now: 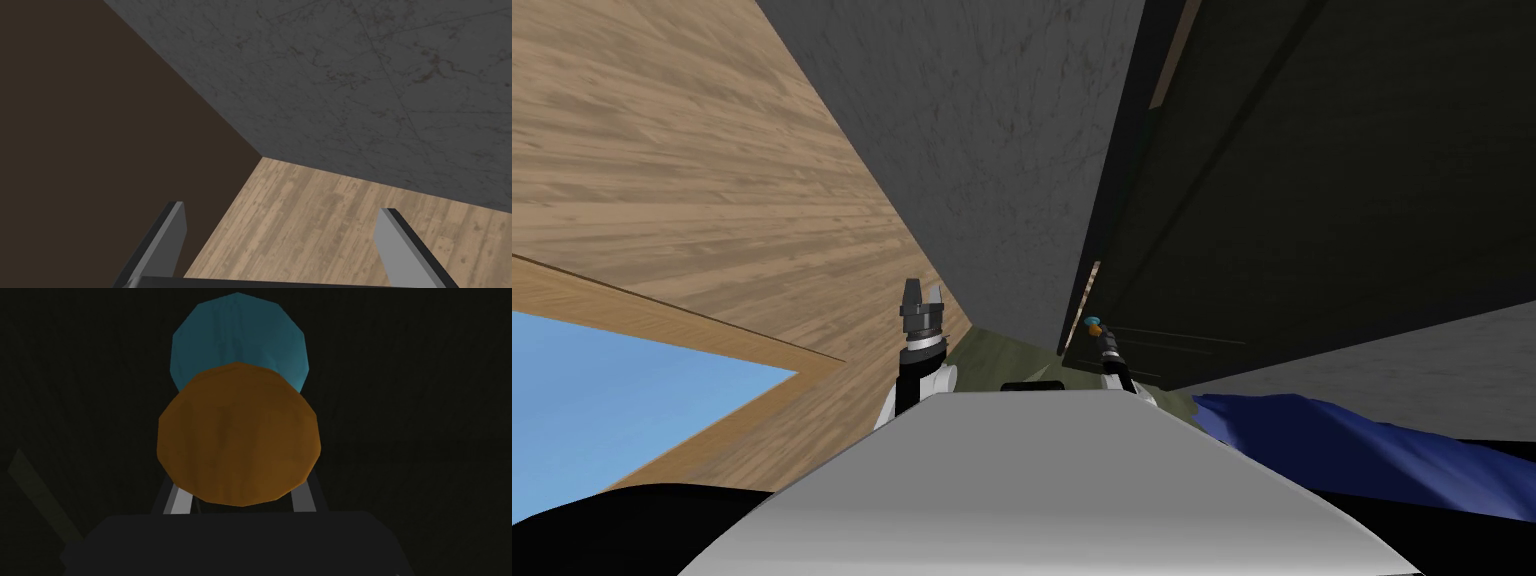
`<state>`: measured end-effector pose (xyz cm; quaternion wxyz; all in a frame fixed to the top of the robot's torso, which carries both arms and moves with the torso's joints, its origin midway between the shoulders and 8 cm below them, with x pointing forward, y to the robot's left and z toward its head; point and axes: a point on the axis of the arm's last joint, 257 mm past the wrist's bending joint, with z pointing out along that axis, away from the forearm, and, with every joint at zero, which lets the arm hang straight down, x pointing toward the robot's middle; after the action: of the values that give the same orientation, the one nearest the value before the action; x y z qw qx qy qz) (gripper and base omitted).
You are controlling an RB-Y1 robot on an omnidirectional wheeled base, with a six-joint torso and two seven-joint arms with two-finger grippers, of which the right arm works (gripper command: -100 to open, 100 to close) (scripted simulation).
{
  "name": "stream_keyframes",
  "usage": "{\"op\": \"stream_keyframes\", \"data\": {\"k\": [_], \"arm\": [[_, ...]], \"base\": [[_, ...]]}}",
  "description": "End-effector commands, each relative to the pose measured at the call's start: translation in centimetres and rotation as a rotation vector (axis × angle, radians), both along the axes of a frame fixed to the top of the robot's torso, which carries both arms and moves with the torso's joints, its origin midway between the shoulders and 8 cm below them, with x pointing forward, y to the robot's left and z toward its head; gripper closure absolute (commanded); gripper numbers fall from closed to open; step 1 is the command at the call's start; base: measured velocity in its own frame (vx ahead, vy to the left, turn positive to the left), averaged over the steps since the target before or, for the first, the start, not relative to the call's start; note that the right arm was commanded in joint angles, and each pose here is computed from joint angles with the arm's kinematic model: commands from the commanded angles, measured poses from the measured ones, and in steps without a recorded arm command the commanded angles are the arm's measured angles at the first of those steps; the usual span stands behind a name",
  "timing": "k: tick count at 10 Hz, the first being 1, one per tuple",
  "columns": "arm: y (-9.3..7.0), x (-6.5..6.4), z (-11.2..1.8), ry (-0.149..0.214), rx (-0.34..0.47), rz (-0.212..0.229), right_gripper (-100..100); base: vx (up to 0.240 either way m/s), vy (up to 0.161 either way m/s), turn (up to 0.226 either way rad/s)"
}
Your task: Pull the door open
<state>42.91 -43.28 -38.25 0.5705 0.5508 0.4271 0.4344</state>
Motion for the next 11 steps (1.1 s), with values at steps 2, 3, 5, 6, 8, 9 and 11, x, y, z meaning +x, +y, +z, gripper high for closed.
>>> {"op": "stream_keyframes", "data": {"k": [2,3,5,6,8,9,11], "arm": [[1.56,0.87,-0.03,-0.026,0.076,0.019,100],[1.56,0.87,-0.03,-0.026,0.076,0.019,100],[1.51,0.93,-0.03,-0.046,0.154,0.014,100],[1.51,0.93,-0.03,-0.051,0.172,0.015,100],[1.51,0.93,-0.03,-0.051,0.172,0.015,100],[1.51,0.93,-0.03,-0.051,0.172,0.015,100],[1.46,0.98,-0.05,-0.072,0.252,0.010,100]], "base": [[-0.036,-0.013,0.029],[-0.022,-0.001,0.002],[-0.046,-0.013,0.049],[-0.039,-0.018,0.053],[-0.006,-0.009,0.009],[0.004,0.005,-0.006],[-0.040,-0.011,0.048]]}}
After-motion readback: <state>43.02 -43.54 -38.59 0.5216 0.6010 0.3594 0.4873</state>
